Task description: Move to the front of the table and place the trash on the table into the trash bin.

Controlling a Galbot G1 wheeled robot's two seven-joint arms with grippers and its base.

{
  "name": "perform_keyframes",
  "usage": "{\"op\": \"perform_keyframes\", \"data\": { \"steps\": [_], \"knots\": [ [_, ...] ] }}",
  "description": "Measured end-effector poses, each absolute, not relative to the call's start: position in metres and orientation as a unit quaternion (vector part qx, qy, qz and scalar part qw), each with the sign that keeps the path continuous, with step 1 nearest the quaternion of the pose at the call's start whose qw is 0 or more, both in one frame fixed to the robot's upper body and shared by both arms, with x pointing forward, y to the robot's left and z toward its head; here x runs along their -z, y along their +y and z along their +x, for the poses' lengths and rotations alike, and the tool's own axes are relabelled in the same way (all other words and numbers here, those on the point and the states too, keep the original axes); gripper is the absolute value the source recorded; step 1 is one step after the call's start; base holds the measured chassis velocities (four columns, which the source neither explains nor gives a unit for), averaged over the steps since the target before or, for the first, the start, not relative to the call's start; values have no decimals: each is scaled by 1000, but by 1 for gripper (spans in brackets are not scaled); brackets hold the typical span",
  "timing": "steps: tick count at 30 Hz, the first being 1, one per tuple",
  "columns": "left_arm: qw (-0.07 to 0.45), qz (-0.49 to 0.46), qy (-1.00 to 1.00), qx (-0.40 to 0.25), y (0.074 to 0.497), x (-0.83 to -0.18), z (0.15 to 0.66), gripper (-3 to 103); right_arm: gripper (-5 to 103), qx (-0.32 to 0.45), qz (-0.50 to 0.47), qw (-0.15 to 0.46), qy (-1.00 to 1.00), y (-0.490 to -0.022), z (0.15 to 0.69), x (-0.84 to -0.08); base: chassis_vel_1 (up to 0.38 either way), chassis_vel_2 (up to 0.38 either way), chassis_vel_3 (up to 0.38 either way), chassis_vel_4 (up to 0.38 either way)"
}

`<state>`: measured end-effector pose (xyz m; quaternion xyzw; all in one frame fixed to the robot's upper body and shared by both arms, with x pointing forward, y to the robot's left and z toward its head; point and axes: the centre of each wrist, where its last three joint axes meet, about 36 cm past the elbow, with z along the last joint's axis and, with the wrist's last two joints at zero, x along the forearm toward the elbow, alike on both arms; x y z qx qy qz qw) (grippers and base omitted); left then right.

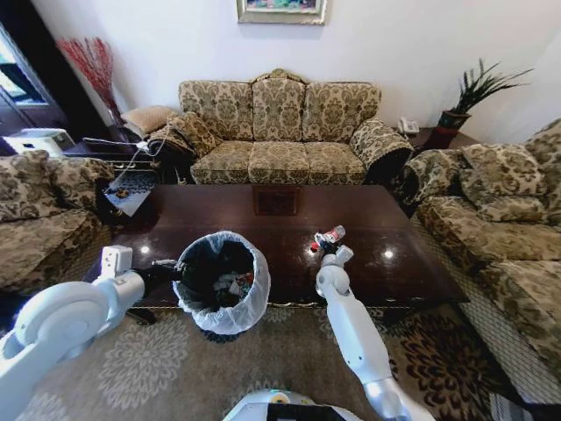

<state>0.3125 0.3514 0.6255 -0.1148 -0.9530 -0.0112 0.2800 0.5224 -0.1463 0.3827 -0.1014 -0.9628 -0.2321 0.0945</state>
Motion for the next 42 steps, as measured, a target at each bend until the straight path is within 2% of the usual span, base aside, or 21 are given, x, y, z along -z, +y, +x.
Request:
{"op": "perform_keyframes", "data": {
  "steps": [16, 29, 42],
  "knots": [
    [274, -115, -955, 7, 351, -624, 313, 0, 100, 254, -131, 104, -953, -142, 529, -381, -50, 78, 39, -67],
    [274, -118, -955, 1, 348, -619, 307, 0, 100, 233, -221, 154, -934, -148, 573, -387, -26, 35, 25, -25],
    [272, -127, -954, -5, 347, -613, 307, 0, 100, 240, -213, 204, -925, -137, 583, -375, 0, 0, 0, 0]
  ]
}}
